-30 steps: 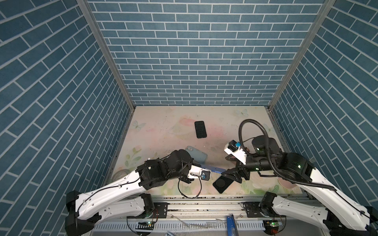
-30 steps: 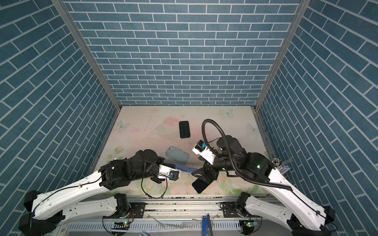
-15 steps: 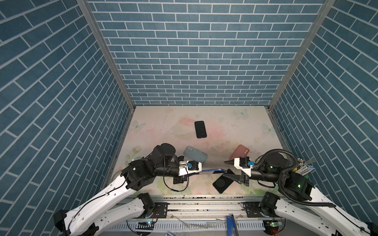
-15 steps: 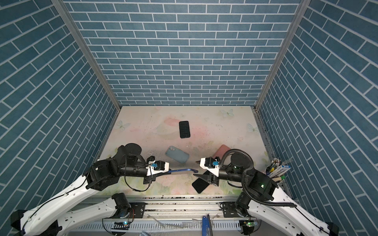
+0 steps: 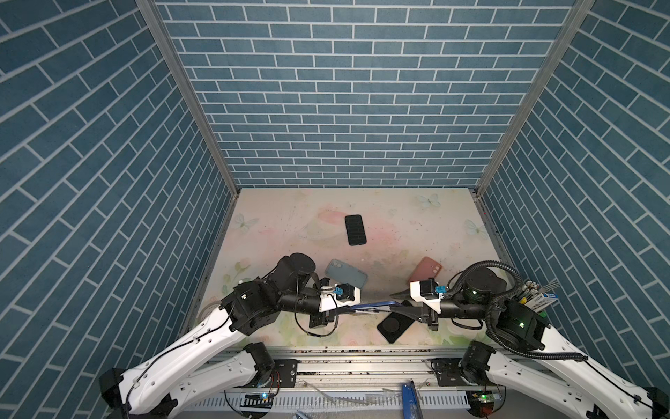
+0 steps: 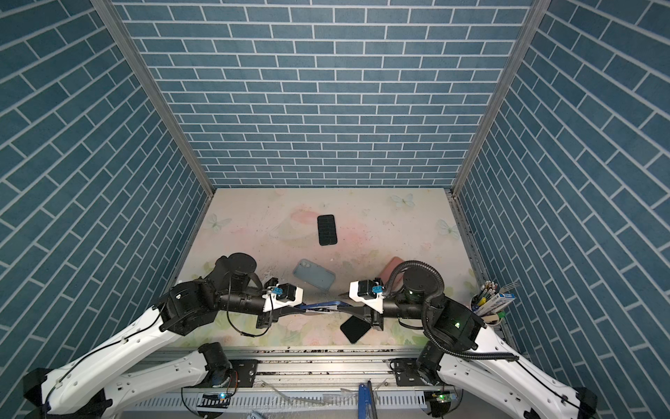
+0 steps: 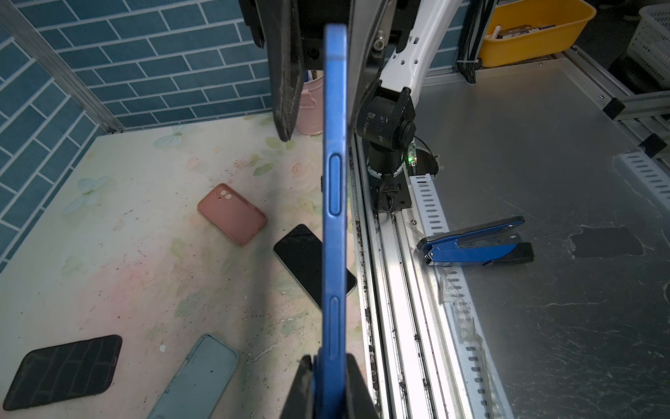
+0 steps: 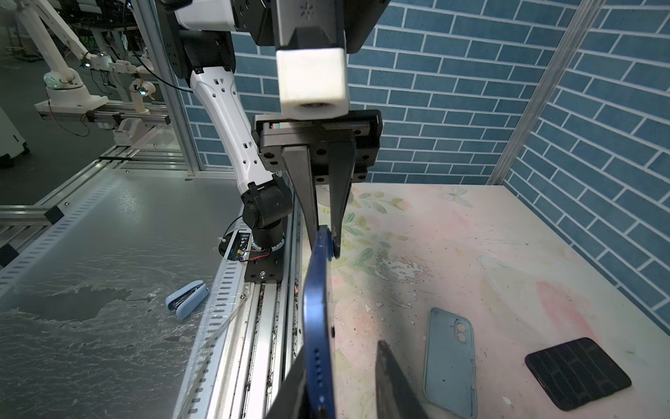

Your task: Put the phone into the phone case

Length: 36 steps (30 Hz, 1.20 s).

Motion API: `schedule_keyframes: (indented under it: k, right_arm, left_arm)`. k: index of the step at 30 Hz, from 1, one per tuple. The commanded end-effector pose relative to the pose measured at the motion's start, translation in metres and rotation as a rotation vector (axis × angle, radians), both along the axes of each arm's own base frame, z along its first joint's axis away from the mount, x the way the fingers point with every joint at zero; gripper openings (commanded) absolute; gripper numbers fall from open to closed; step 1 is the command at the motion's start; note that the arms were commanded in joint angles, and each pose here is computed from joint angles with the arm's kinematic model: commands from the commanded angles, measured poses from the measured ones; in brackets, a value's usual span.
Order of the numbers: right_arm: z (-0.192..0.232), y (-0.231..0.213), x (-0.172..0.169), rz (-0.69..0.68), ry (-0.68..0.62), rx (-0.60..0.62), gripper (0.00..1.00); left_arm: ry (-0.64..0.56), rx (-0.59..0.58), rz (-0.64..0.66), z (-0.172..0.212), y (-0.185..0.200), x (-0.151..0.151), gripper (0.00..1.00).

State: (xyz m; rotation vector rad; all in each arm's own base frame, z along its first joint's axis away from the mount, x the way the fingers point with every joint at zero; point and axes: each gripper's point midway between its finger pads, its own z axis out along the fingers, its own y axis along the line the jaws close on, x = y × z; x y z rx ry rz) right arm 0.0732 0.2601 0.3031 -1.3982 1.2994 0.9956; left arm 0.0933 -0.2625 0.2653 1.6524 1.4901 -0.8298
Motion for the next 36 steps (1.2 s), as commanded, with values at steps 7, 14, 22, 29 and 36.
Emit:
schedule_keyframes:
  k: [7,14,22,29,36]
  right_arm:
    - [0.018,0.000,-0.010,0.050,-0.002,0.033,0.00]
    - [0.012,-0.013,0.050,-0.343,0.128,-0.004,0.00]
    - [-0.051,-0.023,0.123,-0.670,0.714,-0.172,0.00]
    - [-0.065,-0.012,0.188,-0.710,1.032,0.101,0.00]
    - [-0.064,-0.019,0.198,-0.734,0.927,0.079,0.00]
  left_arm:
    - [-0.006,-0.056,-0.009,0.015,-0.007,0.001,0.00]
    - [0.013,-0.127,0.381,0.033,0.002,0.056,0.98]
    - [0.323,0.005,0.897,-0.013,0.035,0.150,0.86]
    - [0.603,0.299,1.176,-0.108,0.055,0.215,0.27]
    - [0.610,0.584,1.312,-0.181,0.064,0.251,0.19]
